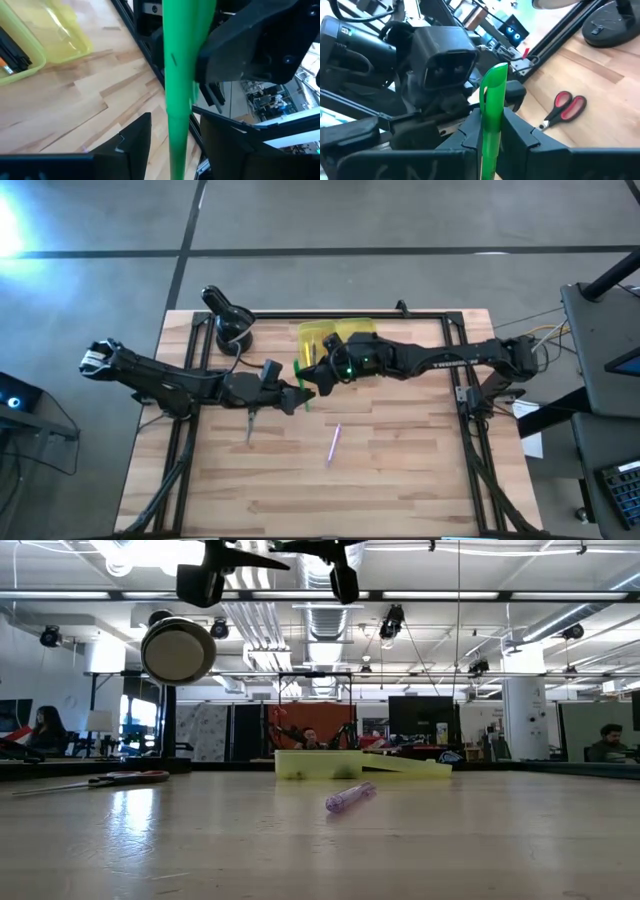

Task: Pick & place school supplies into a supply box
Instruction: Put the green pen into the yellow supply box

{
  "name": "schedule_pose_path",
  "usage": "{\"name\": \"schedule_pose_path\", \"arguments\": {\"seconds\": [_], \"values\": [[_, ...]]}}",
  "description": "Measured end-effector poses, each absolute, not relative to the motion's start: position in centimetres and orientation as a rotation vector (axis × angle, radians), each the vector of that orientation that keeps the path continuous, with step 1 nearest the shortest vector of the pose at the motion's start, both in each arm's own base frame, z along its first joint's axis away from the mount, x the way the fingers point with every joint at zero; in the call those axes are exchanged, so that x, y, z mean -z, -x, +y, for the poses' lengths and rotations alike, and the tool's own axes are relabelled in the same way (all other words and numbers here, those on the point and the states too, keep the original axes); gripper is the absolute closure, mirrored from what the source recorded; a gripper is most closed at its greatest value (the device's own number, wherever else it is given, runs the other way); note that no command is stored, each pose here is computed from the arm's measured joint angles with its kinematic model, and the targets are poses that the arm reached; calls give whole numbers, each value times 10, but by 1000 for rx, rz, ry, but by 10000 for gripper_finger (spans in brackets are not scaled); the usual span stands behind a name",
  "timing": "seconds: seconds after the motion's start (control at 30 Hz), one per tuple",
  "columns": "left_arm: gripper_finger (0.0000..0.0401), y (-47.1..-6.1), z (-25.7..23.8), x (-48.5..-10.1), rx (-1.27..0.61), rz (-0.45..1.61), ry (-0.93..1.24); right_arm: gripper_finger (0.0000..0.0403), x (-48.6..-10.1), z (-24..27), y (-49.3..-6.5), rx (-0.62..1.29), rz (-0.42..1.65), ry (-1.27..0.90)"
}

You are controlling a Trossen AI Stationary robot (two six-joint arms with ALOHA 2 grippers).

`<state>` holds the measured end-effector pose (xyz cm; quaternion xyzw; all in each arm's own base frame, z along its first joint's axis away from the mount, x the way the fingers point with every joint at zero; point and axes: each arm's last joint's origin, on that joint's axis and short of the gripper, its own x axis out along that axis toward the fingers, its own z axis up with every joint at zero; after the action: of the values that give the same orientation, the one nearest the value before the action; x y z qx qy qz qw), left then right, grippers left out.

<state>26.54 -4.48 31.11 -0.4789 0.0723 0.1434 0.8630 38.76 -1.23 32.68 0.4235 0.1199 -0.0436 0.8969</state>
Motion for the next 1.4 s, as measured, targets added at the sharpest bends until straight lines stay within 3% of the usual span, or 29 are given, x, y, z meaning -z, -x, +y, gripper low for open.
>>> {"name": "schedule_pose_path", "arguments": {"seconds": [0.57, 0.9, 1.2, 1.4], "values": [[285, -265, -44, -311, -303, 152, 962, 364, -327, -29, -381, 138, 239, -886], [384, -265, -43, -310, -309, 162, 926, 364, -326, -30, -380, 140, 257, -865], [384, -266, -41, -310, -317, 155, 921, 359, -325, -32, -380, 147, 259, -868], [384, -266, -40, -311, -314, 155, 919, 304, -323, -32, -380, 155, 269, -883]]}}
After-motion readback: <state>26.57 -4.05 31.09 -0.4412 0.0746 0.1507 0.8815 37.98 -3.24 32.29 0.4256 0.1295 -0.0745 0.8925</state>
